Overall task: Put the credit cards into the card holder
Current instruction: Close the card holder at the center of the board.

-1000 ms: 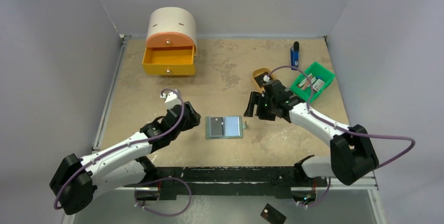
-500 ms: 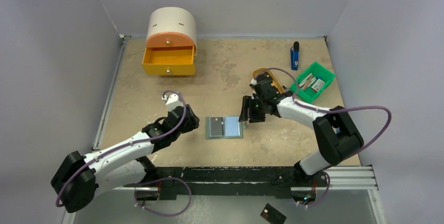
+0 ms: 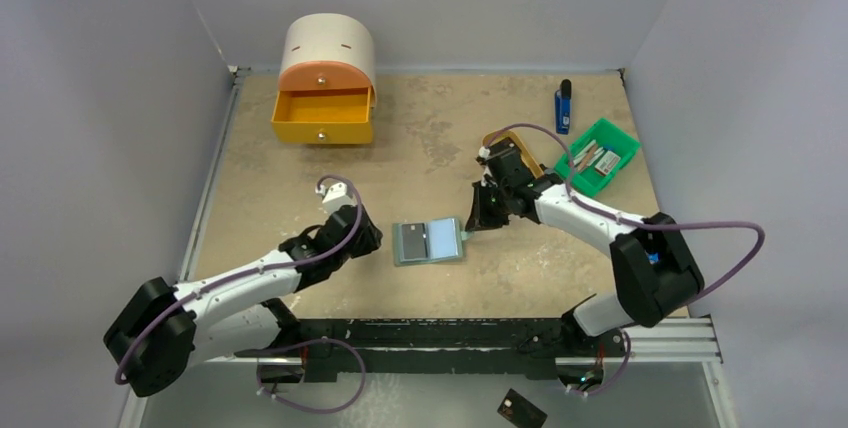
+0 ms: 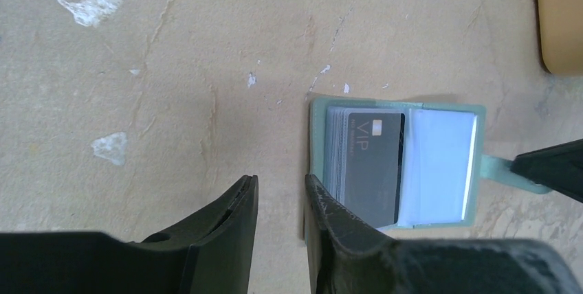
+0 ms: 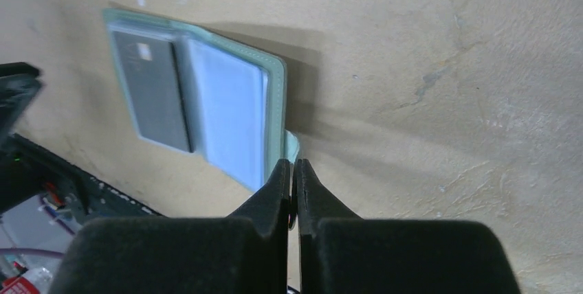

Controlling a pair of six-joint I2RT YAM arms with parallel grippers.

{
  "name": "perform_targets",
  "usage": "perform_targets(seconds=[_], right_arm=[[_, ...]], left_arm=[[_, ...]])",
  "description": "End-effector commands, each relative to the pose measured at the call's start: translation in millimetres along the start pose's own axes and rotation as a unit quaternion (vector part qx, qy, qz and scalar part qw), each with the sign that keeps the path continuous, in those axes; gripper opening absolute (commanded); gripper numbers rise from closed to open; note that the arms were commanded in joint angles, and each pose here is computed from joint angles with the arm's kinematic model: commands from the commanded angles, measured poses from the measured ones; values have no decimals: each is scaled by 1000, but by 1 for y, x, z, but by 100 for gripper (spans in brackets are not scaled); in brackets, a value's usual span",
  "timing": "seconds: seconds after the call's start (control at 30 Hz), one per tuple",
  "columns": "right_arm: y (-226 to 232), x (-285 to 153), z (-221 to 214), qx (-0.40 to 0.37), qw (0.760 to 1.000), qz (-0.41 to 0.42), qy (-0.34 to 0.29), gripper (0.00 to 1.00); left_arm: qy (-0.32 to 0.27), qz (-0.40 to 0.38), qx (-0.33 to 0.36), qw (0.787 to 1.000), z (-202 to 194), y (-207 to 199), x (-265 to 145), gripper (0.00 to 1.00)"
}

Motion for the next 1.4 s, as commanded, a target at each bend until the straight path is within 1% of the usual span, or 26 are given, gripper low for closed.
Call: perform_targets(seconds=[0.0, 0.1, 0.17, 0.27, 0.4, 0.47, 0.6, 0.7, 0.8, 0.87, 0.93, 1.03, 1.07, 1.1, 1.17, 1.2, 1.27, 1.37], right_arm=[[34, -32, 40, -39, 994, 64, -73, 0], [59, -43, 48, -60, 986, 129, -91, 0], [78, -45, 47, -78, 979, 168, -90, 0], [98, -41, 45, -98, 971, 198, -86, 0], [118, -32, 42, -97, 963, 239, -79, 0], [129, -28, 43, -99, 958, 258, -78, 0], [151, -19, 44, -114, 950, 281, -71, 0], [164, -9, 43, -120, 946, 295, -61, 0], [174, -1, 42, -124, 942, 306, -52, 0], [179, 6, 41, -129, 942, 306, -47, 0], [184, 14, 39, -132, 941, 310, -39, 0], [194, 24, 36, -140, 937, 318, -27, 0], [199, 26, 36, -144, 936, 320, -24, 2], [202, 26, 36, -149, 935, 321, -20, 11], [210, 24, 37, -159, 933, 321, -23, 35], [213, 21, 39, -164, 932, 321, -27, 43], [217, 16, 41, -169, 932, 320, -27, 56], [221, 8, 43, -179, 930, 320, -28, 69]], left_arm=[[7, -28, -12, 999, -5, -13, 9, 29], [14, -34, -17, 999, -11, -17, 17, 25], [22, -35, -18, 999, -15, -18, 22, 23], [35, -34, -19, 999, -23, -18, 29, 19], [37, -19, -15, 999, -24, -15, 33, 14], [23, -3, -16, 1000, -18, -9, 31, 12], [-8, 21, -21, 1000, -6, 7, 19, 11], [-17, 24, -23, 999, -3, 13, 14, 11], [-21, 47, -23, 998, -3, 22, 13, 6], [-37, 70, -31, 996, 3, 32, 8, 4], [-61, 76, -43, 994, 13, 37, -1, 4], [-93, 64, -57, 992, 30, 37, -19, 5], [-103, 60, -60, 991, 36, 36, -23, 5], [-112, 56, -62, 990, 41, 34, -28, 6], [-128, 56, -64, 988, 50, 34, -35, 7], [-133, 57, -64, 987, 53, 34, -38, 7], [-140, 57, -65, 986, 57, 33, -41, 7], [-141, 56, -66, 986, 59, 31, -43, 7]])
Point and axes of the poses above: each gripper's point midway between its finger pads, its own x axis out along the fingers, its own y axis along the line the jaws close on, z = x × y, the point moved 1 cm from there along -x, back along the fingers, and after that the axes turned 12 degrees about -x, right-handed, at the moved point
